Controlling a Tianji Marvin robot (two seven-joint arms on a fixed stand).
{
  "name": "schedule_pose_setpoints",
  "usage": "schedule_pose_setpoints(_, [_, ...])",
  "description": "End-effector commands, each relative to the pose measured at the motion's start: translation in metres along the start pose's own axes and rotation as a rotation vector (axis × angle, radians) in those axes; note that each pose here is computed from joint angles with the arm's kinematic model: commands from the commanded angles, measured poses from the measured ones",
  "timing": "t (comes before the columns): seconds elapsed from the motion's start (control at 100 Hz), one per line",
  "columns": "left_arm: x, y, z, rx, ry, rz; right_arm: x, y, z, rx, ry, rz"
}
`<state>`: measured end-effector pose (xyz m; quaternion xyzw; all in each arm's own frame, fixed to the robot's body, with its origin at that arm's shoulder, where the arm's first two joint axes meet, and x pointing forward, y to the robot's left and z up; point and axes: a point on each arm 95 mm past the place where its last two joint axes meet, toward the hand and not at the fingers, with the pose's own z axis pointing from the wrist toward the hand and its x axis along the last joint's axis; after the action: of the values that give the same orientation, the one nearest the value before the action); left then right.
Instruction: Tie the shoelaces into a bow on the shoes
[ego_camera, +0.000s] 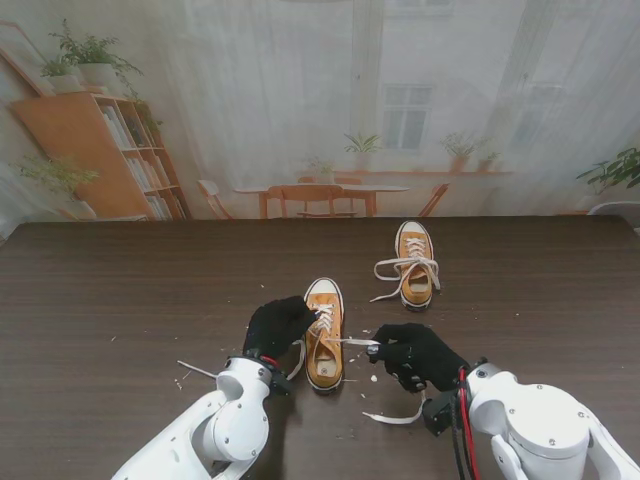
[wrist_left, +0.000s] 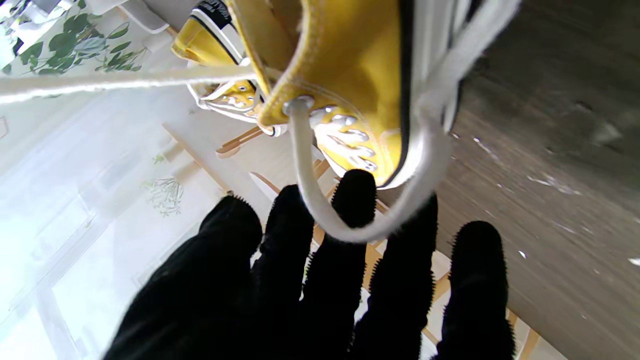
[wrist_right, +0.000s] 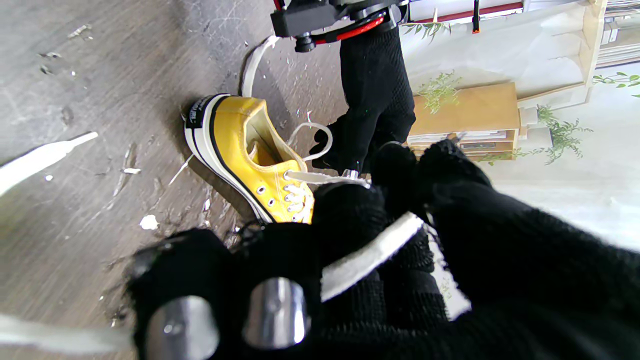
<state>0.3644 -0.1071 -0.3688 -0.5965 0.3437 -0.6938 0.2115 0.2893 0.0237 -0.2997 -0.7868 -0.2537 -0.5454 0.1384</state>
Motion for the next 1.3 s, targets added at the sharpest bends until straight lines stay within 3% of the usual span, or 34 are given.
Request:
schedule_pose_setpoints(0.0, [0.011, 0.005, 0.004, -0.013, 0.012, -0.059, 0.000, -0.002, -0.002, 0.014, 0.002, 0.002])
schedule_pose_setpoints(0.21, [0.016, 0.015, 0.010, -0.005, 0.018, -0.185, -0.001, -0.002, -0.004, 0.009, 0.004, 0.007])
schedule_pose_setpoints(0.45, [0.015, 0.020, 0.014, -0.008, -0.011, -0.223, -0.001, -0.002, -0.006, 0.008, 0.007, 0.013])
schedule_pose_setpoints(0.82, [0.012, 0.024, 0.017, -0.001, -0.049, -0.351, -0.002, -0.002, -0.006, 0.007, 0.005, 0.014])
schedule_pose_setpoints(1.29, [0.016, 0.010, 0.014, 0.039, -0.007, -0.304, -0.001, -0.001, -0.006, 0.007, 0.011, 0.017])
